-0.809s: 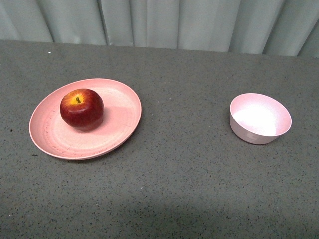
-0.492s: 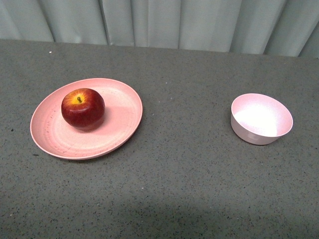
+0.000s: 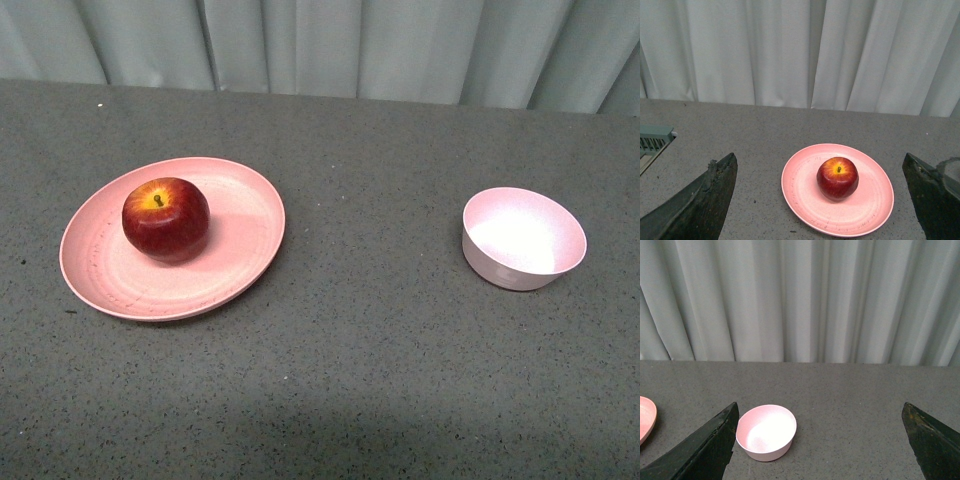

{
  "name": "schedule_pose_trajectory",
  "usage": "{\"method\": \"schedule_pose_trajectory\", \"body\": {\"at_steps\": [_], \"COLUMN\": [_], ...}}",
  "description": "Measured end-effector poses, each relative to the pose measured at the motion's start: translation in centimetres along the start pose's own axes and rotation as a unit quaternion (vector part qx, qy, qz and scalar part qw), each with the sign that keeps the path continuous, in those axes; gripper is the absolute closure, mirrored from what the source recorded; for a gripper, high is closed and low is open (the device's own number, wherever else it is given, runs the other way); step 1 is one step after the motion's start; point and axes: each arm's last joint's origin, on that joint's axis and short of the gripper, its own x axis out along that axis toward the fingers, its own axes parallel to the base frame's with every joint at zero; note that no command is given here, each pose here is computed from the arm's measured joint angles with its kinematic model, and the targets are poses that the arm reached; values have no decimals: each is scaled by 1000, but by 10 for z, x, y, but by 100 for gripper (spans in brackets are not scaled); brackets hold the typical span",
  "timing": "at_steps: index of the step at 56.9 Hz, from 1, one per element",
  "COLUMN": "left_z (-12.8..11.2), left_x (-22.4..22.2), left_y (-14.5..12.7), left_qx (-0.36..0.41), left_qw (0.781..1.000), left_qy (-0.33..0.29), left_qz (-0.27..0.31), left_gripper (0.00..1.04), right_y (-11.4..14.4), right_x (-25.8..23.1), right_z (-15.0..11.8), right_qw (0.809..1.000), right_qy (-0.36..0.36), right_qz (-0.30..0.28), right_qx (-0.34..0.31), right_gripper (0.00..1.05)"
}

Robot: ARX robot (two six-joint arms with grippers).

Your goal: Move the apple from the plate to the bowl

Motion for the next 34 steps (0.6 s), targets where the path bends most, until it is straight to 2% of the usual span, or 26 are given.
{"method": "schedule_pose_trajectory", "body": {"at_steps": [34], "left_z": [0], "left_x": [0], "left_y": [0], "left_qx": [0], "left_qw": [1000], "left_qy": [0], "left_qz": [0], "left_gripper": [7], "right_y": [0], "right_x": [0], "right_z": [0], "right_qw": [1000], "right_qy": [0], "right_qz": [0], "right_qx": [0], "right_gripper": [9]}}
